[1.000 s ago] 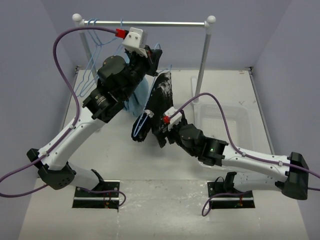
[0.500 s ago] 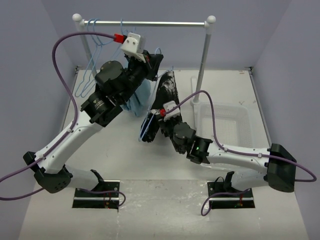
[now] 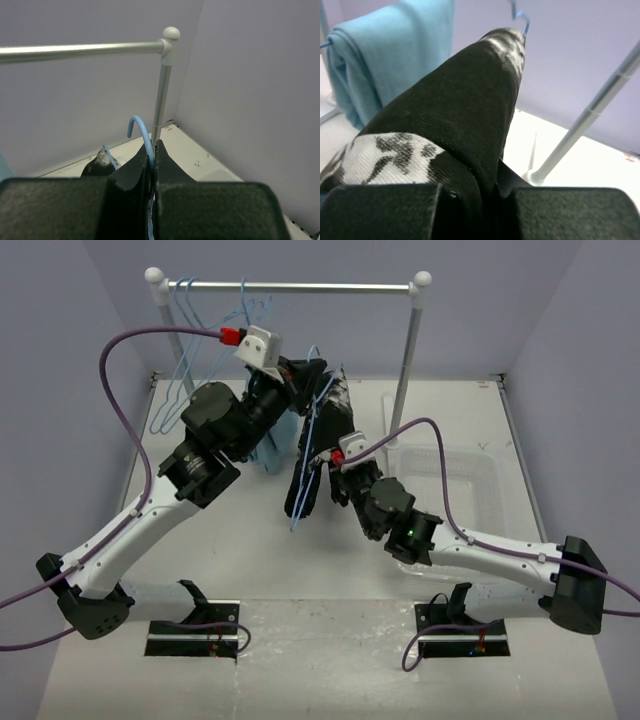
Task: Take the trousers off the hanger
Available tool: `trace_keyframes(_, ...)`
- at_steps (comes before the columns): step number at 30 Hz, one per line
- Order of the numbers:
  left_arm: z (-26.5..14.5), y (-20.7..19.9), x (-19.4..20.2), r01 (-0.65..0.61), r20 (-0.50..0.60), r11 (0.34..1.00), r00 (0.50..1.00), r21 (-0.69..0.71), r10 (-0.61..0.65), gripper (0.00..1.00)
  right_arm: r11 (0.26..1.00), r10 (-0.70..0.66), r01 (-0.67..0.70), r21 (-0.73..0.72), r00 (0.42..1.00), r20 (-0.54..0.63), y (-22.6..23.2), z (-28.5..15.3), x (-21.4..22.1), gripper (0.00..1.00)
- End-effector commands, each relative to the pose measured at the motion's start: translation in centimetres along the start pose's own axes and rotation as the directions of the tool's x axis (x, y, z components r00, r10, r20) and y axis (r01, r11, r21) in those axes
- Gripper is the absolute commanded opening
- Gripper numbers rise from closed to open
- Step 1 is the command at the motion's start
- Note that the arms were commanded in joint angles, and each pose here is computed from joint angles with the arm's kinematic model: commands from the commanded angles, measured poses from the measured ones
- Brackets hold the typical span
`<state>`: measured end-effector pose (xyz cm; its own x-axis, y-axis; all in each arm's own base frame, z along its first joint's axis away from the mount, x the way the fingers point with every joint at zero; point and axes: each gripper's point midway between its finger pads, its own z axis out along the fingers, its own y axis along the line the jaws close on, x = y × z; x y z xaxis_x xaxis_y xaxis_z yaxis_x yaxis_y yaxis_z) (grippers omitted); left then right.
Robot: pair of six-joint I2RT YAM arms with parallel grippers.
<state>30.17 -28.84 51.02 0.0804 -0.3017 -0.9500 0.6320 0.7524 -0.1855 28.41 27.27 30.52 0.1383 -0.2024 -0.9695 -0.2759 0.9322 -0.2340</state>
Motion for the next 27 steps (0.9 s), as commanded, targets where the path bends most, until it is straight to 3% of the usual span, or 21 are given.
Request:
trace_keyframes(1, -1.3, -0.7, -0.8, -0.005, 0.073, 0.999, 0.997, 0.049, 0.001, 0.0, 0.981, 0.15, -0.176, 0.079, 0.954, 0.259, -5.7, -1.0, -11.3, 0.0)
trace_keyframes(14, 0.5, 5.8, 10.2, 0.028, -0.112, 0.951, 0.992, -0.309, -0.066, 0.0, 0.97, 0.162, -0.225, 0.086, 0.874, 0.458, -12.4, -5.2, -20.2, 0.0)
trace_keyframes(22, 2.1, 6.7, 15.8, 0.006, -0.223, 0.937, 0.971, -0.35, -0.09, 0.0, 0.953, 0.253, -0.304, 0.0, 0.793, 0.554, -16.8, -9.4, -25.4, 0.0)
trace_keyframes(27, 2.5, 6.1, 16.0, 0.025, -0.22, 0.952, 0.971, -0.307, -0.096, 0.0, 0.934, 0.185, -0.318, 0.164, 0.822, 0.539, -21.5, -10.9, -25.9, 0.0)
